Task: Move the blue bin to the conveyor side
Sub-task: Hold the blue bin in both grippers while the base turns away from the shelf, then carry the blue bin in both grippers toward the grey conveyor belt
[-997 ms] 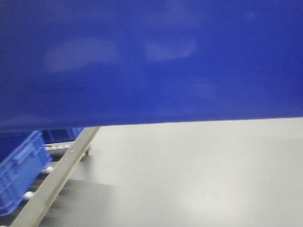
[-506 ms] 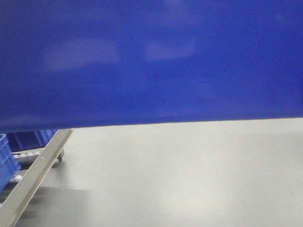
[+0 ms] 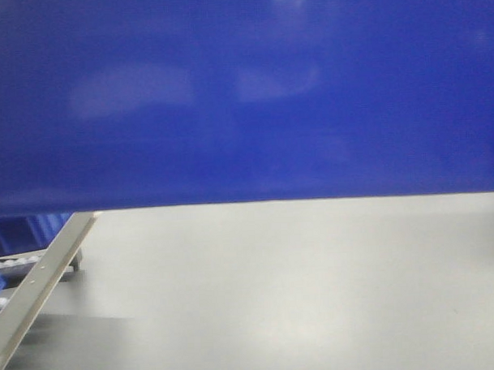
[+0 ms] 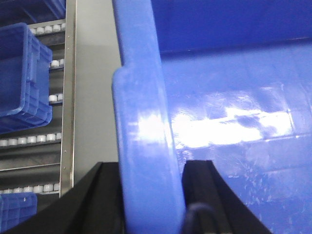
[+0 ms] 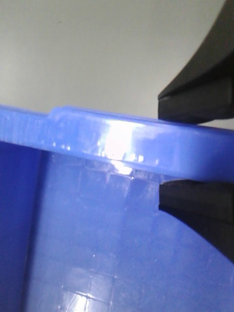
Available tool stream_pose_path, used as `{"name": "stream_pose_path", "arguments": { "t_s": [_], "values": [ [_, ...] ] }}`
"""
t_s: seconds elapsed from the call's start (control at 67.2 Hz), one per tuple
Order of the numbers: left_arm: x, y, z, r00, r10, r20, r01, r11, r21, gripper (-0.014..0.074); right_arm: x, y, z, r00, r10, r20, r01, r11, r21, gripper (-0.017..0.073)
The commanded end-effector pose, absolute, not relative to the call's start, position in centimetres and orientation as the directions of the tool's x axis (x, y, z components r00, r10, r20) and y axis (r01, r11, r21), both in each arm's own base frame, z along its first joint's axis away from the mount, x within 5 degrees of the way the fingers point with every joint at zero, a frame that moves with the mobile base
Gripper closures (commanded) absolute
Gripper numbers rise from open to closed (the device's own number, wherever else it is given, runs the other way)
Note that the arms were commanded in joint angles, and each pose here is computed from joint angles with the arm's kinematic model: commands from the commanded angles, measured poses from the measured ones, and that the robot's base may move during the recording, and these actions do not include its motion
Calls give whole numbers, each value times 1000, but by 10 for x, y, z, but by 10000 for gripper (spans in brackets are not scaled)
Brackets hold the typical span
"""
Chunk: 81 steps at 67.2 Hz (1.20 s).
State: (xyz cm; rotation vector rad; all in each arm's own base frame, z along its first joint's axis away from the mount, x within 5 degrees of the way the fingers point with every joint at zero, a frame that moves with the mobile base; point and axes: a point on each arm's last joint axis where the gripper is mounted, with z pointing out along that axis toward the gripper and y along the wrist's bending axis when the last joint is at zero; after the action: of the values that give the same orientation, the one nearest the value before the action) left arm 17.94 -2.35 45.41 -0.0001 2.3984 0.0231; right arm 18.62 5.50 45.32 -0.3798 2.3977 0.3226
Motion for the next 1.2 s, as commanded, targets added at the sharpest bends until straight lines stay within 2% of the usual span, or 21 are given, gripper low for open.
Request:
{"name": "stream_pose_path", "arguments": {
  "t_s": [0.0, 1.19],
  "values": [
    [178, -26, 466, -664, 12, -748, 26, 1000, -8, 601, 183, 58, 465, -652, -169, -739, -387, 913, 133, 637],
    [178, -26, 466, -664, 12, -748, 26, 1000, -8, 601, 183, 58, 465, -652, -169, -739, -387, 913, 133, 637]
  ]
}}
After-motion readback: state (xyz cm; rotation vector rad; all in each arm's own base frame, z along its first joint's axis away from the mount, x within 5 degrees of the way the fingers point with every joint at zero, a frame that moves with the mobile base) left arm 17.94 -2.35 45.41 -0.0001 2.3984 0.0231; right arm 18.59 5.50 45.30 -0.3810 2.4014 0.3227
